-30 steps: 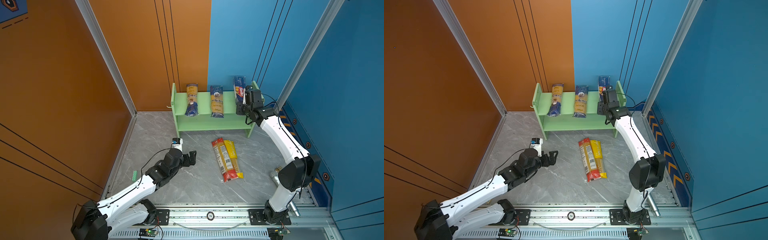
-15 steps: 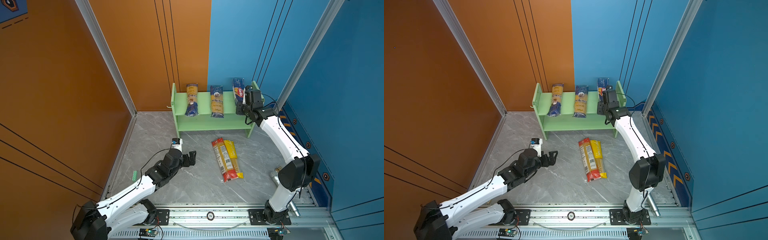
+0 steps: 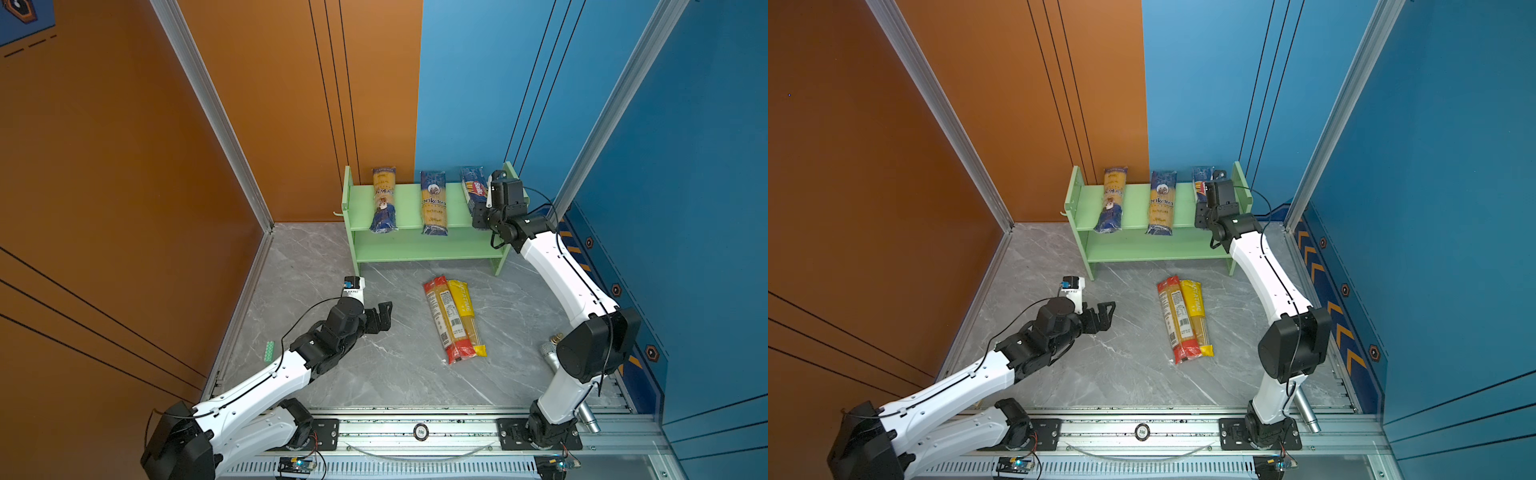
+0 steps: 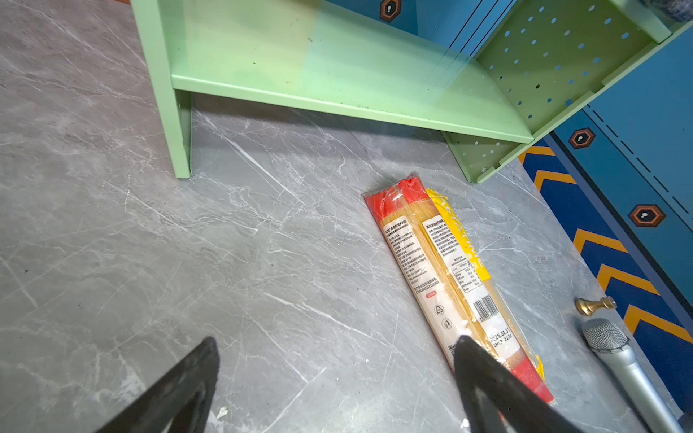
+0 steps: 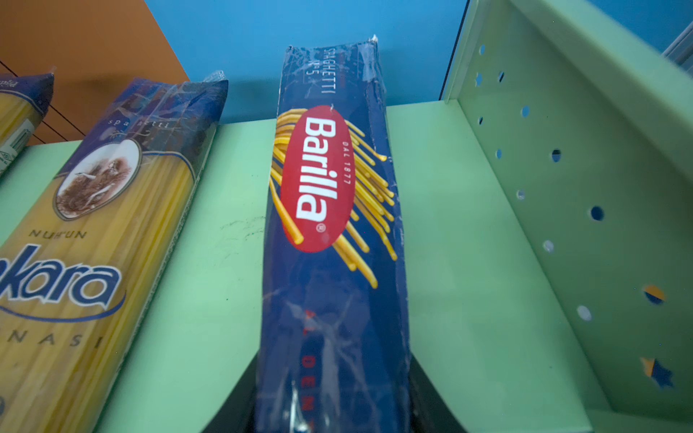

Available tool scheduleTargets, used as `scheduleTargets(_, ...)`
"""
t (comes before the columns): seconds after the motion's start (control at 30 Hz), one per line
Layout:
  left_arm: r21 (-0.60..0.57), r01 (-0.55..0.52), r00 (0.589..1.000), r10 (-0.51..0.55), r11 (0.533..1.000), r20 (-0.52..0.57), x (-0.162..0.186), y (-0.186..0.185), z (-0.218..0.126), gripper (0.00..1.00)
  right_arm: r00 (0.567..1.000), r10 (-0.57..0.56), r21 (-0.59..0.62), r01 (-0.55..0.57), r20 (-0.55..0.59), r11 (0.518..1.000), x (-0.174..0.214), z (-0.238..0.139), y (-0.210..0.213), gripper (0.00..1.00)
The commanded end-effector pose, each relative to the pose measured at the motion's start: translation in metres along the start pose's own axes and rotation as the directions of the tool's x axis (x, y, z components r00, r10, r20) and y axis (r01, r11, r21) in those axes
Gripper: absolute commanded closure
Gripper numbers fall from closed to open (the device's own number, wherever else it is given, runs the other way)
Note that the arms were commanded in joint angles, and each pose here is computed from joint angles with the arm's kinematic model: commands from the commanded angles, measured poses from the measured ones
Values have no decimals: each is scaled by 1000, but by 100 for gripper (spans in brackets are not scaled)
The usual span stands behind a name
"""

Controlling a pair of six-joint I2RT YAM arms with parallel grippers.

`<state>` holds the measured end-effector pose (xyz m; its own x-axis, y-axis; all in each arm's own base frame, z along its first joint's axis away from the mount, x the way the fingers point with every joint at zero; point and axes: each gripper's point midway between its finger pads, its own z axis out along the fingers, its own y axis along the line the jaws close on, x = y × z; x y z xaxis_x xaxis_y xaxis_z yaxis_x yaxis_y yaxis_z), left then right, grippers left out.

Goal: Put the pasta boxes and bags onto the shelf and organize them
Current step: 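Open the right gripper and release the Barilla box on the shelf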

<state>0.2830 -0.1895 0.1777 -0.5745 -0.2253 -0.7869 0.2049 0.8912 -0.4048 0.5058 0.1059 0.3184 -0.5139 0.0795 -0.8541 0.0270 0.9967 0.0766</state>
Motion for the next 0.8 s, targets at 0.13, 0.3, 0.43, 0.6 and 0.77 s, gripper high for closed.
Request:
scheduleTargets(0.13, -20, 1, 1000, -1, 1000, -8, 4, 8, -1, 2, 1000, 21, 17, -21, 14, 1000, 1, 3, -8, 54)
scheduleTargets(0.3, -21, 0, 1000, 0, 1000, -11, 4, 7, -1, 2, 1000, 22, 20, -22, 13, 1000, 1, 4, -8, 52)
scheduleTargets(0.43, -20, 0, 1000, 0, 1000, -13, 4, 7, 0, 2, 999, 31, 27, -31, 13, 999, 2, 4, -10, 50)
scheduleTargets(0.6, -20, -1, 1000, 0, 1000, -11, 3, 7, 1, 2, 999, 34, 26, -35, 11, 999, 2, 5, -9, 47)
scheduleTargets(0.77, -19, 0, 1000, 0, 1000, -13, 4, 7, 2, 2, 999, 35, 25, -36, 16, 999, 1, 3, -10, 43)
